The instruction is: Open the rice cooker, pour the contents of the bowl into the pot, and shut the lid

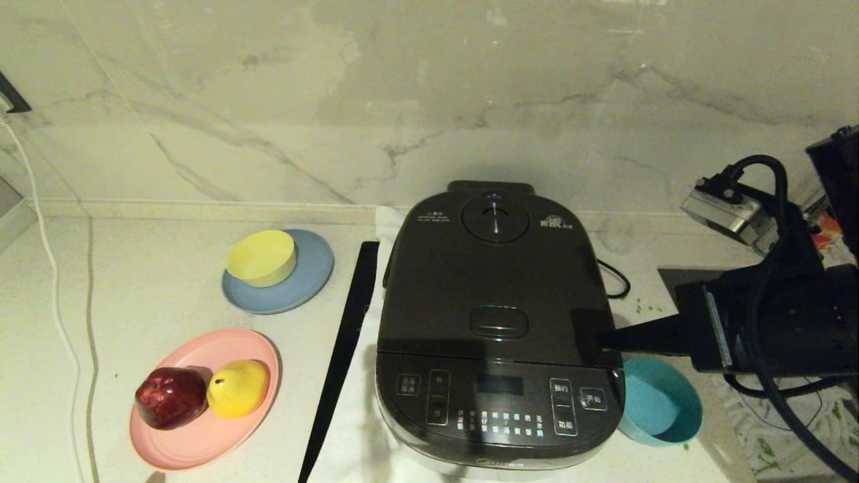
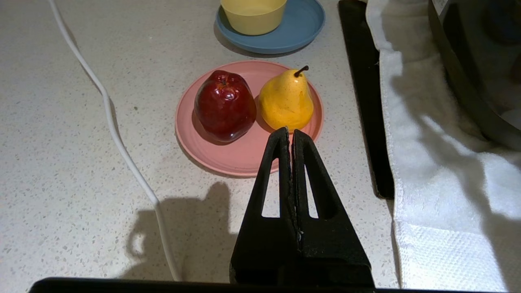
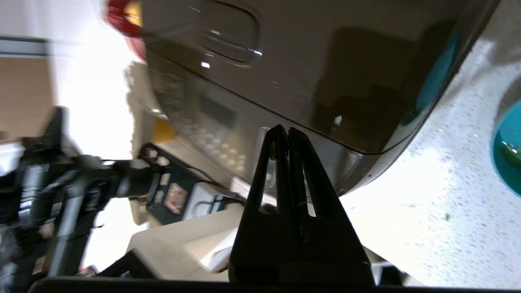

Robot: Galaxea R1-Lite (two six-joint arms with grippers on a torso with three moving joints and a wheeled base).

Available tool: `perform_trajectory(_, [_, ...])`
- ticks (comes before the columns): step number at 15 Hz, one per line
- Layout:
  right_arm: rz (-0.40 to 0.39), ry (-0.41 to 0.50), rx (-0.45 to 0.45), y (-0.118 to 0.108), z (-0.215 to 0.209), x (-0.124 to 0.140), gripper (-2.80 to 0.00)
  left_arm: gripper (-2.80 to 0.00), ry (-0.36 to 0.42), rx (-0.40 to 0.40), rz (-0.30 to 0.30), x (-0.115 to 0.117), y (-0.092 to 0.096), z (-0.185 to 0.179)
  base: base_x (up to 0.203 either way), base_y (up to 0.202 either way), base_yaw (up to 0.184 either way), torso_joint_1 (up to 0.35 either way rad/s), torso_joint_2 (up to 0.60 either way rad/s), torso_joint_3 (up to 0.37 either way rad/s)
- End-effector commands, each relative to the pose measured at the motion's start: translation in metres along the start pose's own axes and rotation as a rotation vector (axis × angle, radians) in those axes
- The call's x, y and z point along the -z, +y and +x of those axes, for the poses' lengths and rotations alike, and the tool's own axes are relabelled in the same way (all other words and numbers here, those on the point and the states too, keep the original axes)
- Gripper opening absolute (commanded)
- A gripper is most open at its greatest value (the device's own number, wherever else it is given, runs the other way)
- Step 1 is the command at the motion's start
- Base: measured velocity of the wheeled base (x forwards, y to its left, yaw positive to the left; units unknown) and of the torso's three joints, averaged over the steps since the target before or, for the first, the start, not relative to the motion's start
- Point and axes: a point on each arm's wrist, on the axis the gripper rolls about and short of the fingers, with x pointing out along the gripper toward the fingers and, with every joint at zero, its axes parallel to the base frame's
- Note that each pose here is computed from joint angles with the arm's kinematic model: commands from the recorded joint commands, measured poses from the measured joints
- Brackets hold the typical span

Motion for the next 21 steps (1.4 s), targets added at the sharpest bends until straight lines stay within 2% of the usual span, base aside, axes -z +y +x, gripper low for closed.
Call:
perform_trajectory(1, [0.002,0.043,0.030,-0.0017,0.0137,0.0064,-2.80,-2.80,0.006,0.001,0.000,0.0026,-0.0001,0.0005,0.000,0.000,0.000,0.000,0.00,0.000])
perform_trajectory(15, [0.003,0.037,0.024,0.0006,0.0120,0.0046,-2.80,-2.80,0.006,0.001,0.001,0.0026,-0.0001,0.0005,0.000,0.000,0.000,0.000,0.00,0.000])
perform_trajectory(21, [-0.010,0.070,0.016,0.0041,0.0168,0.0111,-2.80,-2.80,0.008,0.001,0.001,0.0027,-0.0001,0.0005,0.000,0.000,0.000,0.000,0.00,0.000])
